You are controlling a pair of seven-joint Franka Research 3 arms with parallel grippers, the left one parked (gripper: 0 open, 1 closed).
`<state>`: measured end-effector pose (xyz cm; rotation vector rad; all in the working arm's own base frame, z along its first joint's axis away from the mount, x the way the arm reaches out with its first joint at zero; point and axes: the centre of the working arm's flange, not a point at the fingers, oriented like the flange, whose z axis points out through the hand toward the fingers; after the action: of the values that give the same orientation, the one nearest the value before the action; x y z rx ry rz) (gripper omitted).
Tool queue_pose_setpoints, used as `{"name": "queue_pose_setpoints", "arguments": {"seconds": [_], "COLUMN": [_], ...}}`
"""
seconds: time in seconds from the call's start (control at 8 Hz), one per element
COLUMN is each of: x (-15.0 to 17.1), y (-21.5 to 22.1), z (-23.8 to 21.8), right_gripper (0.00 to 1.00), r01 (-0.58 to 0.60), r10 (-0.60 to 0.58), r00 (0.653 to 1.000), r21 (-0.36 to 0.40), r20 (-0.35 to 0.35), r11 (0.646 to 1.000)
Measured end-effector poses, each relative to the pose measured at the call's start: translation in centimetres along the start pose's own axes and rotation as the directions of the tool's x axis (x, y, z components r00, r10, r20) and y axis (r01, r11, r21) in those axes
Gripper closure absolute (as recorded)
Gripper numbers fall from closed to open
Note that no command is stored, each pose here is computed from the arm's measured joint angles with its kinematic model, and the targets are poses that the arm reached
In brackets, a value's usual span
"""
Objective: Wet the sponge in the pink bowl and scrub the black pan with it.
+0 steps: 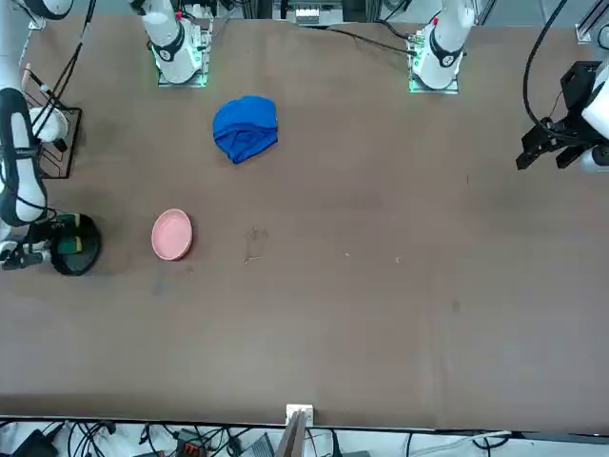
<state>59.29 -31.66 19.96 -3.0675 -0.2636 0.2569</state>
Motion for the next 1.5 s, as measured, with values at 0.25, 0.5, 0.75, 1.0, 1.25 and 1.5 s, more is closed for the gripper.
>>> {"name": "queue_pose_setpoints", "arguments": {"seconds": [0.25,0.5,0.75,1.0,1.25,1.5], "x": [0.7,1.6,3.0,4.0,3.7,2.7], "y": [0.2,0.0,-1.5,-3.6,-4.4,-4.5], "z": [-0.1,-0.1,-0.7,-0.7,-0.2,0.1], "right_gripper": [0.49,0.49,0.48,0.48,0.48,0.48], "r01": [0.005,0.013,0.041,0.075,0.084,0.081], "r10": [-0.006,-0.015,-0.044,-0.076,-0.084,-0.083], "r00": [0.999,0.998,0.997,0.997,0.996,0.995], "r21": [-0.031,-0.044,-0.049,-0.029,0.006,0.036], "r20": [-0.041,-0.058,-0.063,-0.031,0.013,0.049], "r11": [0.999,0.999,0.998,0.997,0.996,0.996]}}
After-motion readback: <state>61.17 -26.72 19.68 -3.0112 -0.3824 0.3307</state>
